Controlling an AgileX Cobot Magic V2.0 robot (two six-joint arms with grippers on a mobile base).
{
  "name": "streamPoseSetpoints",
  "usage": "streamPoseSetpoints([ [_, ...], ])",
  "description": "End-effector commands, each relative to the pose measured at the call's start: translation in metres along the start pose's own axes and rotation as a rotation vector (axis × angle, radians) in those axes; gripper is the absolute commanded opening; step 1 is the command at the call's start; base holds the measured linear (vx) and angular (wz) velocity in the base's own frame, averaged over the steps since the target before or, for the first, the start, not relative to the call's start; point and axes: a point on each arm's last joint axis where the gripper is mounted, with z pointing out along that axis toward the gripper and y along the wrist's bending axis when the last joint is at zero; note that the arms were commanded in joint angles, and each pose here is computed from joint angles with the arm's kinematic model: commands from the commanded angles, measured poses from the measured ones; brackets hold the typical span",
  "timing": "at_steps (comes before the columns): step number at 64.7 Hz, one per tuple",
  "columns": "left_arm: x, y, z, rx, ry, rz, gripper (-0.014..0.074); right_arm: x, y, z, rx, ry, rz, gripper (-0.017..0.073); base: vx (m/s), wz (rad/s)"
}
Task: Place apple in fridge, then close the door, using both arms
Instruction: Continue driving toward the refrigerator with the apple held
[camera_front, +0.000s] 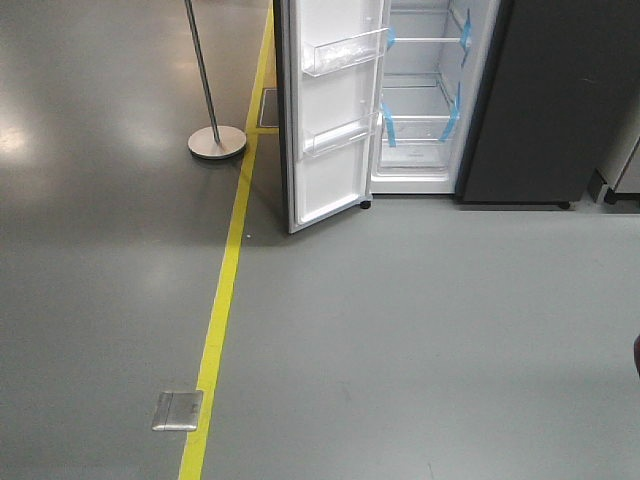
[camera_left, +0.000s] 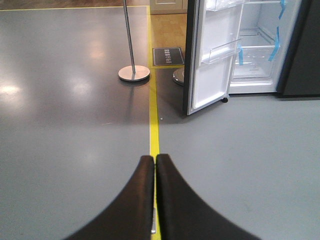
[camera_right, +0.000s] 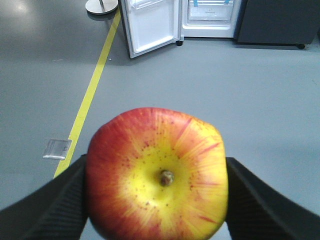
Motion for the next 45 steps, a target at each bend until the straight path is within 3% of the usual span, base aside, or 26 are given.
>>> streamPoseSetpoints([
  [1,-0.0008,-0.0002,0.0010,0.007,-0.065,-0.004,-0.0006,-0.0131,0.0006,-0.0042,0.000,-0.094,-0.005,0.0195,0.12,-0.02],
  [45,-0.0008,-0.0002,0.0010,0.007,-0.065,-0.004,-0.0006,-0.0131,0.0006,-0.0042,0.000,-0.094,-0.005,0.0195,0.11,-0.02],
])
